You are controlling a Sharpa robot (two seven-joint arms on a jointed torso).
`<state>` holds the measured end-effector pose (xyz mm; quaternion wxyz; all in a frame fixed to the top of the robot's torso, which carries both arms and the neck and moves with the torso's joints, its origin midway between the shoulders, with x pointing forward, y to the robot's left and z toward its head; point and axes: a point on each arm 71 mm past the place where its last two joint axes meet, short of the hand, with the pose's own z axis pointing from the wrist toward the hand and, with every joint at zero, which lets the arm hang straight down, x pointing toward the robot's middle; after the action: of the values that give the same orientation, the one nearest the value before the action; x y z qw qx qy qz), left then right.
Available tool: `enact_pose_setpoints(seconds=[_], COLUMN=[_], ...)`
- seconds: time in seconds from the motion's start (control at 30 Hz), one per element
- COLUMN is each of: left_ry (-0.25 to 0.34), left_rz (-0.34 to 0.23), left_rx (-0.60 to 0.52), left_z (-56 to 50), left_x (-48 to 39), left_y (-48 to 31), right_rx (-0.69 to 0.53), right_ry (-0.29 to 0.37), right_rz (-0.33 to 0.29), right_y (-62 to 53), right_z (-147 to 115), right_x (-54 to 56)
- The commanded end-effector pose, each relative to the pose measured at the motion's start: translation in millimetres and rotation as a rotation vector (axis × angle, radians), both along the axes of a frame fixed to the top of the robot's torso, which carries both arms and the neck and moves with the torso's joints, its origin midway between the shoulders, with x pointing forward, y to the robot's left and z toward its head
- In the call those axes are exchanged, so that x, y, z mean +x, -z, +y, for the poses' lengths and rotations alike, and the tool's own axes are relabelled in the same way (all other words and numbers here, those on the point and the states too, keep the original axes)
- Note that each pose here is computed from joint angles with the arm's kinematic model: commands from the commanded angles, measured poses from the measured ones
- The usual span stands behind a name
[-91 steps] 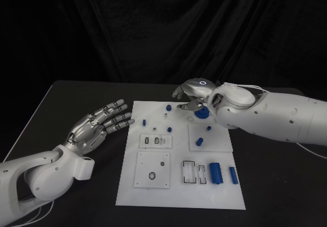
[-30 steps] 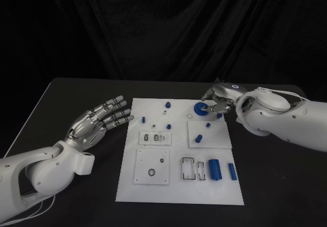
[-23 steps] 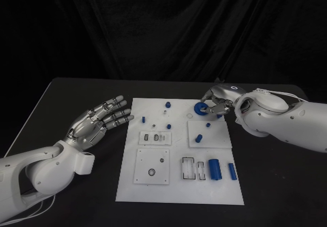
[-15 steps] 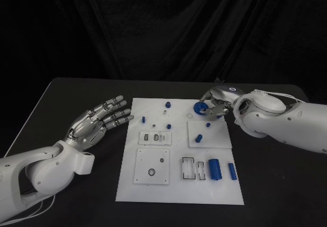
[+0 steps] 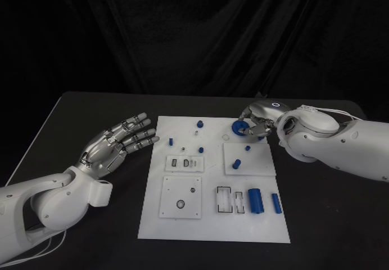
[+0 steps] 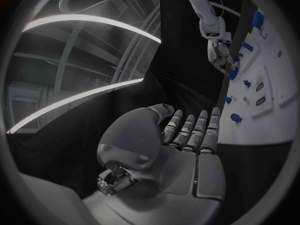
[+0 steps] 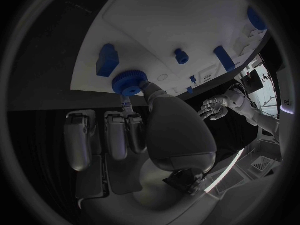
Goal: Assemble the parts on the task board
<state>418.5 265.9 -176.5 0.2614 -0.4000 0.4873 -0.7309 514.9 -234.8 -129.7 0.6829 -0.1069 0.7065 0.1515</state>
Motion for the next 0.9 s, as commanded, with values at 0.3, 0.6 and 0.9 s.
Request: enact_pose_setpoints(seconds=[0.3, 0.6, 0.9], left_ry=[-0.020, -0.019, -0.018], left_rz=[-0.074, -0.071, -0.067], left_rx=[-0.061, -0.059, -0.056], left_z=[3.7, 3.6, 3.0], left_x=[-1.3, -1.3, -0.7], left_y=[-7.1, -6.8, -6.3], right_rx=[0.012, 0.032, 0.020], right_ry=[-0.055, -0.142, -0.225], right_rz=[-0.018, -0.050, -0.044], right_y=[3.4, -17.3, -25.7], right_z=[2, 26, 59], right_x=[-13.4, -23.0, -23.6])
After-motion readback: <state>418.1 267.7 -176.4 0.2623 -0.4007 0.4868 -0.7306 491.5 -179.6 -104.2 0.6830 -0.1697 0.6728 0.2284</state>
